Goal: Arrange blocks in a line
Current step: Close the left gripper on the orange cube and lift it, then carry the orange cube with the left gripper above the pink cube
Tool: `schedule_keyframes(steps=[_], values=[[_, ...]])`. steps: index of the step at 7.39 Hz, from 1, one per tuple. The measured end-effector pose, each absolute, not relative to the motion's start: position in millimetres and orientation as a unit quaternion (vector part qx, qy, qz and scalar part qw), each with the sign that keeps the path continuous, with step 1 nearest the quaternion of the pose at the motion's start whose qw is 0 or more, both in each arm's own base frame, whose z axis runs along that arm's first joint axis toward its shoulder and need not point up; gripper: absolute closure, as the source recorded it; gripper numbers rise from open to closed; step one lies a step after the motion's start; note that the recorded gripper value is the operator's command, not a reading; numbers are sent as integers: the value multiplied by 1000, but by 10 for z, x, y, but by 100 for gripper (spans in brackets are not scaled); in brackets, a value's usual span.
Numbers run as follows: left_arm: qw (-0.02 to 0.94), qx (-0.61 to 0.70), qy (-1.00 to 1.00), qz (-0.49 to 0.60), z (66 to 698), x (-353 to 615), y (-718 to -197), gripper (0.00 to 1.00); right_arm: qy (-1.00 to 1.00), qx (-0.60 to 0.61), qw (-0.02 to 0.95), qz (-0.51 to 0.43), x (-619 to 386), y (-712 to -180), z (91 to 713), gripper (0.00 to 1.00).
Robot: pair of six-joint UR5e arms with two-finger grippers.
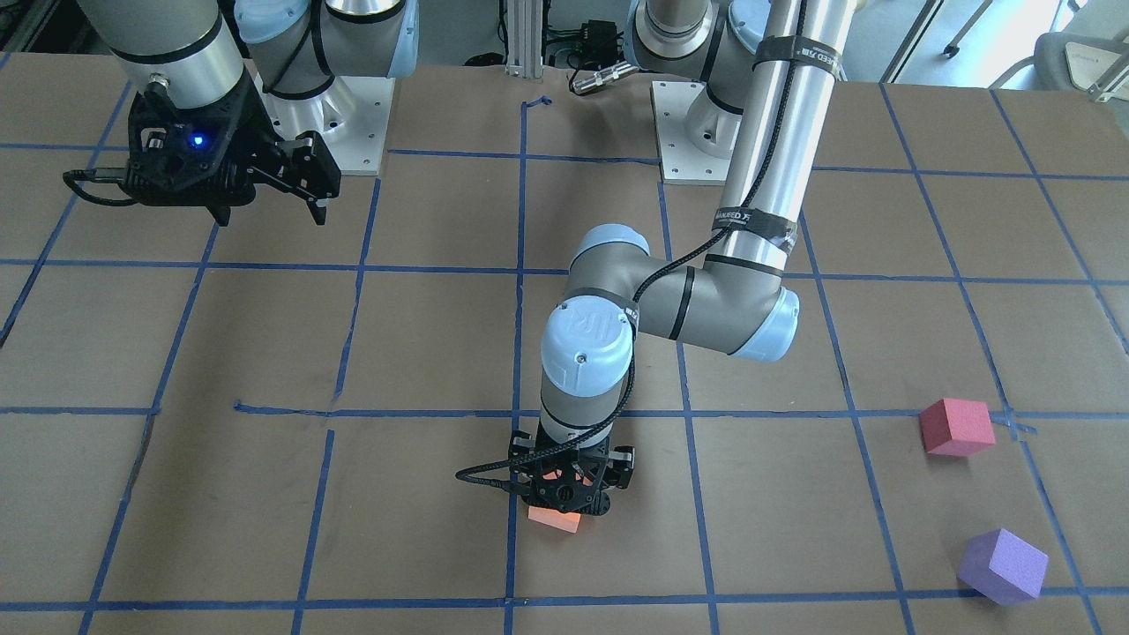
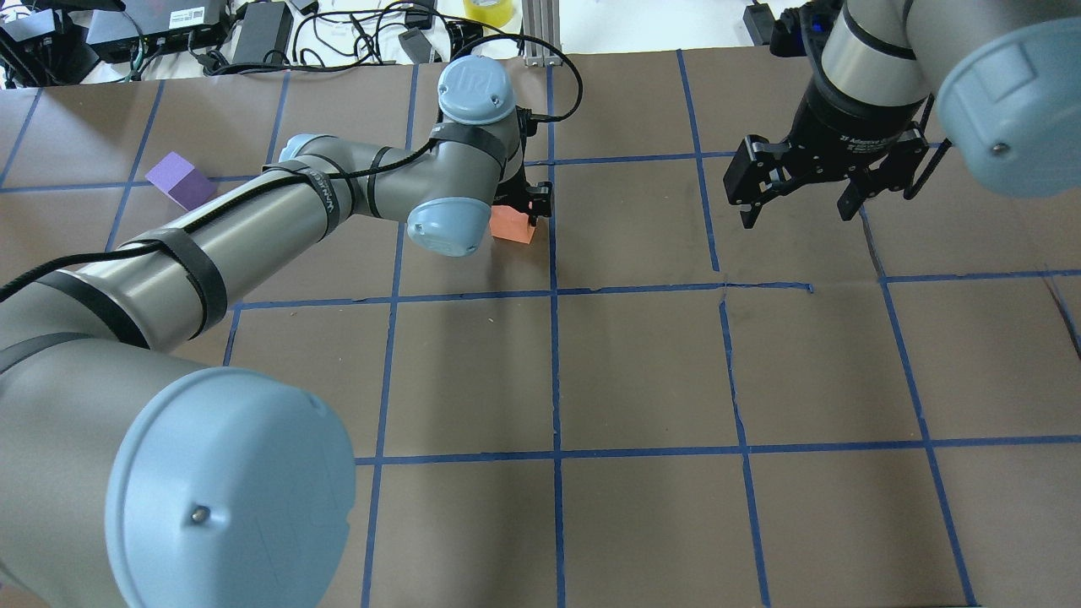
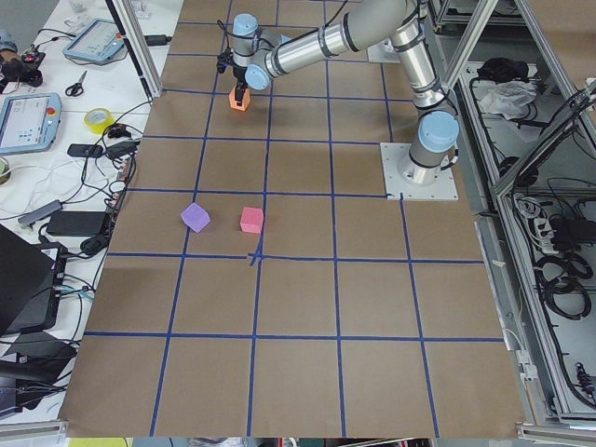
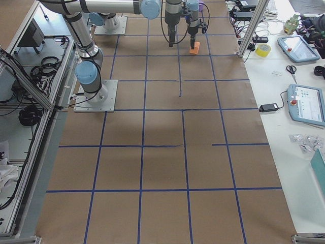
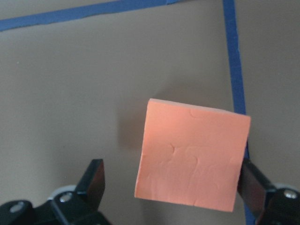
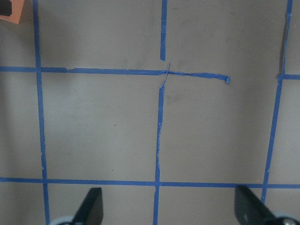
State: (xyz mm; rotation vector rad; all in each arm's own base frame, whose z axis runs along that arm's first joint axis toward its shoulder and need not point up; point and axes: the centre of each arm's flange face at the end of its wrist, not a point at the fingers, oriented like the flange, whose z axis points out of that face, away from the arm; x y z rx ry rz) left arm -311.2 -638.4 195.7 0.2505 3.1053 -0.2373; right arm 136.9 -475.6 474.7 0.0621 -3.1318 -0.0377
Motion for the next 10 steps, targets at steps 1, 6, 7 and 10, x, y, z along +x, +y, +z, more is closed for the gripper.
schedule_keyframes(steps=[1, 6, 7, 10], values=[[12, 88, 993, -76, 1939, -3110, -6395, 57, -1000, 20, 4, -12, 1369, -4755, 4748, 0], [64, 55, 993, -83, 2563, -1692, -6771, 54, -1000, 20, 4, -12, 1370, -4759, 4744, 0], [67, 32, 994, -78, 2703, -1088, -6830, 54, -1000, 20, 4, -12, 1371, -4759, 4744, 0], [71, 57, 993, -70, 2904, 572, -6861, 54, -1000, 20, 4, -12, 1371, -4759, 4746, 0]])
